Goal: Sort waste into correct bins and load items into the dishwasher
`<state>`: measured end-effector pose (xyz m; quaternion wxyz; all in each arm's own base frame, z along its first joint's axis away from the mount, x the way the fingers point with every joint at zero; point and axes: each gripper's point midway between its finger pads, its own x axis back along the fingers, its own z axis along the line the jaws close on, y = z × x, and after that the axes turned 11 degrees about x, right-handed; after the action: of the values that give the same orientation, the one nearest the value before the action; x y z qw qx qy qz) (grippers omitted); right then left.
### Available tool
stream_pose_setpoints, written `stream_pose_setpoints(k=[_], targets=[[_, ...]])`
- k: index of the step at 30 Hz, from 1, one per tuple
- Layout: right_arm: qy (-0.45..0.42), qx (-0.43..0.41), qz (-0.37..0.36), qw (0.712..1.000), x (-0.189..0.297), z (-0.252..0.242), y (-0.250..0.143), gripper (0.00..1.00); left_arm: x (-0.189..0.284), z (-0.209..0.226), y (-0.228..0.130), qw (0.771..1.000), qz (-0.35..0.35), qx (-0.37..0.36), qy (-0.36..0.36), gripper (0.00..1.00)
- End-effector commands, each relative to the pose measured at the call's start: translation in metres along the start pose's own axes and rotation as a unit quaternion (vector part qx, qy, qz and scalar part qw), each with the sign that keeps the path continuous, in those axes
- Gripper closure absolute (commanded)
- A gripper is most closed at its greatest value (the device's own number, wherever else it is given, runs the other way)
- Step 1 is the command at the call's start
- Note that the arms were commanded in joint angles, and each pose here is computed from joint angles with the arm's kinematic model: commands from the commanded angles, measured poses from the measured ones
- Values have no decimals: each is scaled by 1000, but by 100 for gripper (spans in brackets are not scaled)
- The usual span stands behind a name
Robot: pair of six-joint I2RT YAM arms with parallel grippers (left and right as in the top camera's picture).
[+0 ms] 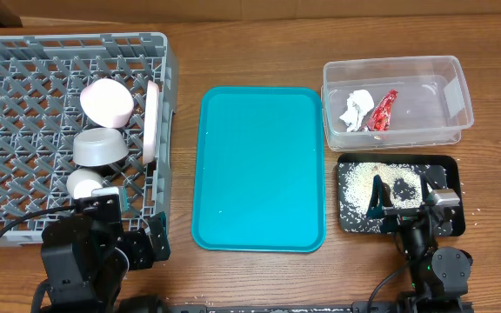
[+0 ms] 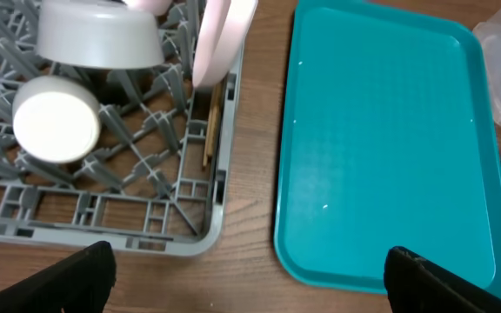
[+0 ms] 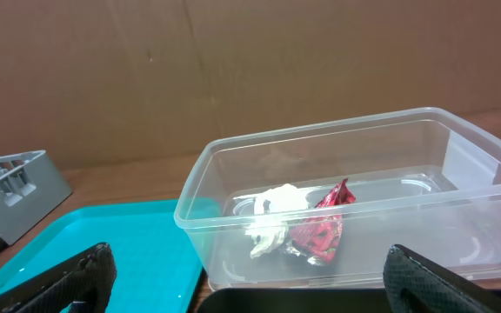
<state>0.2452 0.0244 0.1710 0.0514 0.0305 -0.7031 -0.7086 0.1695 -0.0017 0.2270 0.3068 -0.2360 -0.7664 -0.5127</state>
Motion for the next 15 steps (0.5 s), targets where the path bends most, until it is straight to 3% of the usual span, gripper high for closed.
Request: stream_pose_setpoints(k=[1, 9, 15], targets=[[-2, 2, -4, 1000, 0, -1, -1, 0, 0, -1, 4, 999, -36, -13, -9, 0], [-2, 2, -4, 1000, 0, -1, -1, 0, -34, -19, -2, 982, -154, -66, -93, 0], [-2, 2, -4, 1000, 0, -1, -1, 0, -56, -28, 3, 954, -252, -83, -140, 0]])
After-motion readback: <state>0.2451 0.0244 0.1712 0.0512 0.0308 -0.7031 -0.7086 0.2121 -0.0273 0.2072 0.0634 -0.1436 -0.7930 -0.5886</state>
